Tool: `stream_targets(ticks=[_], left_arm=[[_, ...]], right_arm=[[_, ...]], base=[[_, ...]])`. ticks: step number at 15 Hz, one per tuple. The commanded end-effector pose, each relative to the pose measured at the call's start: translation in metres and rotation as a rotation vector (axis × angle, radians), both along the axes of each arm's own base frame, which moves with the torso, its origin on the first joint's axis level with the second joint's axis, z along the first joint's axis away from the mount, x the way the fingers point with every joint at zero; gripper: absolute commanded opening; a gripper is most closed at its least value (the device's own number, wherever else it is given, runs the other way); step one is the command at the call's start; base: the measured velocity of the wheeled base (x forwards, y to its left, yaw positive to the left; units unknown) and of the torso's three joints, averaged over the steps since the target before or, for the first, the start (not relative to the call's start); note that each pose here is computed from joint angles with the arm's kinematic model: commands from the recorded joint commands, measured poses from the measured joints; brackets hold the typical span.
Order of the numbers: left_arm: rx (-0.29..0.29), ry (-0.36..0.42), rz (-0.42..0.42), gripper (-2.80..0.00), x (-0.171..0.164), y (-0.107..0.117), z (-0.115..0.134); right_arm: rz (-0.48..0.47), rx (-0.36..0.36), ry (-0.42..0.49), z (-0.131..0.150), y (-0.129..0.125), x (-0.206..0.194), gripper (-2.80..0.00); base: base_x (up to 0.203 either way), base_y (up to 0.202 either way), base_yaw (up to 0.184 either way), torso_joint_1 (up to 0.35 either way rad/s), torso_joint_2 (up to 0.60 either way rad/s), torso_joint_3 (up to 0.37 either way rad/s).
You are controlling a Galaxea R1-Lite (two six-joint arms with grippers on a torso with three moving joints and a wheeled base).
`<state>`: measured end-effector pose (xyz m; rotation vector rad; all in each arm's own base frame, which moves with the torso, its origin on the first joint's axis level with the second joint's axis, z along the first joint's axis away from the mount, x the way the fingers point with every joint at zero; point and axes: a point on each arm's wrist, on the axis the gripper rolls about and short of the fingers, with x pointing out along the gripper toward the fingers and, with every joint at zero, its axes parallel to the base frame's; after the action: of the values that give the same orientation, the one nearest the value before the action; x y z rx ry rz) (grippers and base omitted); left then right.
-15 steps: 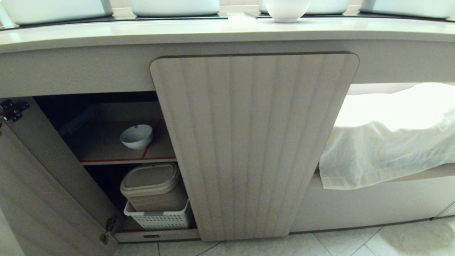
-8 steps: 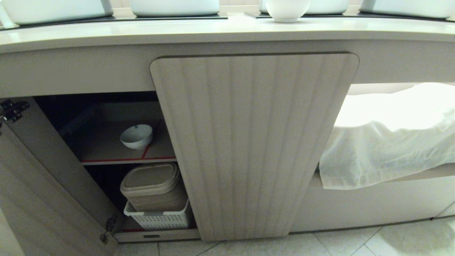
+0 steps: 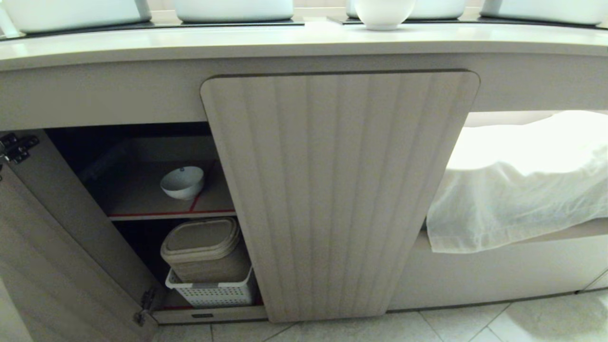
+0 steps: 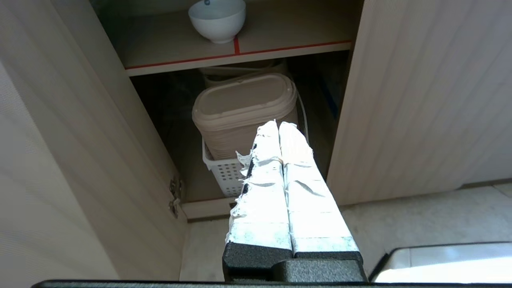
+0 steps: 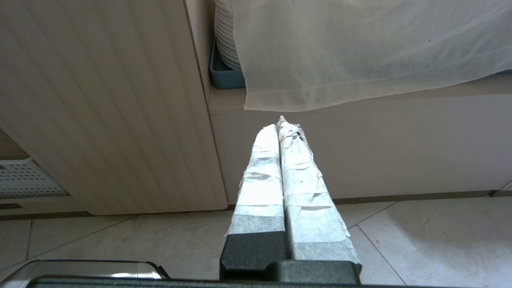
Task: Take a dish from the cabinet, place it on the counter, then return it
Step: Take the bowl from the cabinet
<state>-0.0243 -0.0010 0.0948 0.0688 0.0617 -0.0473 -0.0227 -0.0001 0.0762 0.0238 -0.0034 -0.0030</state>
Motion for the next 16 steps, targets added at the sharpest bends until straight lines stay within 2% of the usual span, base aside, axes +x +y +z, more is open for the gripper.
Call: stream_targets(ticks=[1, 5, 9, 13, 16], left_arm=[[-0.002, 0.103, -0.007, -2.8, 0.012, 0.0, 0.016], [-0.022, 0.313, -0.005, -2.8, 0.042, 0.0, 0.029], [-0.148, 0.49, 0.022, -2.8, 0.078, -0.001, 0.036], [-0.273, 0.552, 0.077, -2.8, 0.127, 0.0, 0.036], [-0.309, 0.558, 0.095, -2.8, 0.163, 0.0, 0.028]], right_arm=[[0.0, 0.001, -0.001, 0.0, 0.0, 0.0, -2.8], [0.0, 0.001, 0.0, 0.0, 0.0, 0.0, -2.8], [0.0, 0.001, 0.0, 0.0, 0.0, 0.0, -2.8], [0.0, 0.0, -0.001, 0.0, 0.0, 0.0, -2.8], [0.0, 0.0, -0.001, 0.0, 0.0, 0.0, -2.8]], base=[[0.0, 0.0, 0.0, 0.0, 0.0, 0.0], [0.0, 0.0, 0.0, 0.0, 0.0, 0.0], [0.0, 0.0, 0.0, 0.0, 0.0, 0.0], [0.0, 0.0, 0.0, 0.0, 0.0, 0.0], [0.0, 0.0, 0.0, 0.0, 0.0, 0.0]])
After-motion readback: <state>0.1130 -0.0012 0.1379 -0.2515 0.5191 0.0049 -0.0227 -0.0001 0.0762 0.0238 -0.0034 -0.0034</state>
